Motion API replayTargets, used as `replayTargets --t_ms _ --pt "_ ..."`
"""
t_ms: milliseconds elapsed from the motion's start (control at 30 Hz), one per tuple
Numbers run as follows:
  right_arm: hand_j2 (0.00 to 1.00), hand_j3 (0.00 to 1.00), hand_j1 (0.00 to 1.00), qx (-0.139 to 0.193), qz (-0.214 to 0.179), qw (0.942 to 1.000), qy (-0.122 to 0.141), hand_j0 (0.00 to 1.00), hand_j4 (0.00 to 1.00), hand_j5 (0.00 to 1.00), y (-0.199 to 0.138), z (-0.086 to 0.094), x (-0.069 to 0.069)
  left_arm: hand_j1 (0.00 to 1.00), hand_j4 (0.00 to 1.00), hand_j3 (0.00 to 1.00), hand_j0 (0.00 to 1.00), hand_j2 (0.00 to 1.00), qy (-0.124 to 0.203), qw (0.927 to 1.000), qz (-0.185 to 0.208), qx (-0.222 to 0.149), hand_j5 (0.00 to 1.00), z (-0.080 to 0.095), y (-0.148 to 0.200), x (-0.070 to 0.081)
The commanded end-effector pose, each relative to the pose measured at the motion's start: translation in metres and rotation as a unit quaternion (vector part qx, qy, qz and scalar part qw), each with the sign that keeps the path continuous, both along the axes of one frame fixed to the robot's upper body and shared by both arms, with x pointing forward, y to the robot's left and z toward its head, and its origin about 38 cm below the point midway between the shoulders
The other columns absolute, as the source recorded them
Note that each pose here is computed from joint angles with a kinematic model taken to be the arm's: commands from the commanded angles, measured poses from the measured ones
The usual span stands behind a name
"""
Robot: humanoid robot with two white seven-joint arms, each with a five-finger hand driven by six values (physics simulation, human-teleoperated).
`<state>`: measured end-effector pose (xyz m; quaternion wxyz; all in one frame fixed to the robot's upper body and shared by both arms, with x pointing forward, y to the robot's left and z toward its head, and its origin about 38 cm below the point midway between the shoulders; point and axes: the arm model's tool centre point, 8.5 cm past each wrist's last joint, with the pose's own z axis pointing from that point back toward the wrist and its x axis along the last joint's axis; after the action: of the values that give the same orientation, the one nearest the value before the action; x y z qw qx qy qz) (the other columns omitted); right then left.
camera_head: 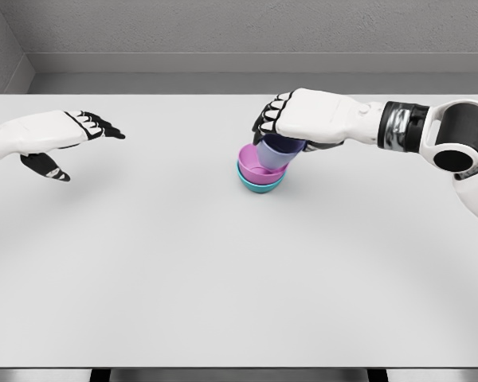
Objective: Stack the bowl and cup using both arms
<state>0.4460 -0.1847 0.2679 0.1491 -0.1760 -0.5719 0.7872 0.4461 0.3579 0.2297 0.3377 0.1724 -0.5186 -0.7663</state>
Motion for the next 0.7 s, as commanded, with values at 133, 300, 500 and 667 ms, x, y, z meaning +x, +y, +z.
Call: replayTargets --t_ms 133,300,500,667 --pt "0.69 0.69 0.69 0.0 -0.006 0.9999 0.01 0.69 0.69 0.69 -0.001 -0.005 0.003 1.0 1.0 1.0 1.0 1.0 -0.001 1.0 0.002 -0.003 1.0 0.001 0.001 0.0" --pt "0.69 0.69 0.69 0.003 -0.003 0.9999 0.009 0.69 0.69 0.69 0.002 -0.005 0.003 1.0 1.0 1.0 1.0 1.0 0.0 1.0 0.002 -0.004 1.0 0.001 0.001 0.0" --pt "0.69 0.69 0.69 0.005 0.0 1.0 0.008 0.69 0.69 0.69 0.008 -0.003 0.005 1.0 1.0 1.0 1.0 1.0 0.0 1.0 0.002 -0.004 1.0 0.001 0.001 0.0" --pt "0.69 0.69 0.69 0.0 -0.003 0.9999 0.013 0.69 0.69 0.69 0.007 -0.007 0.008 1.0 1.0 1.0 1.0 1.0 -0.001 1.0 0.001 -0.003 1.0 0.001 0.0 0.0"
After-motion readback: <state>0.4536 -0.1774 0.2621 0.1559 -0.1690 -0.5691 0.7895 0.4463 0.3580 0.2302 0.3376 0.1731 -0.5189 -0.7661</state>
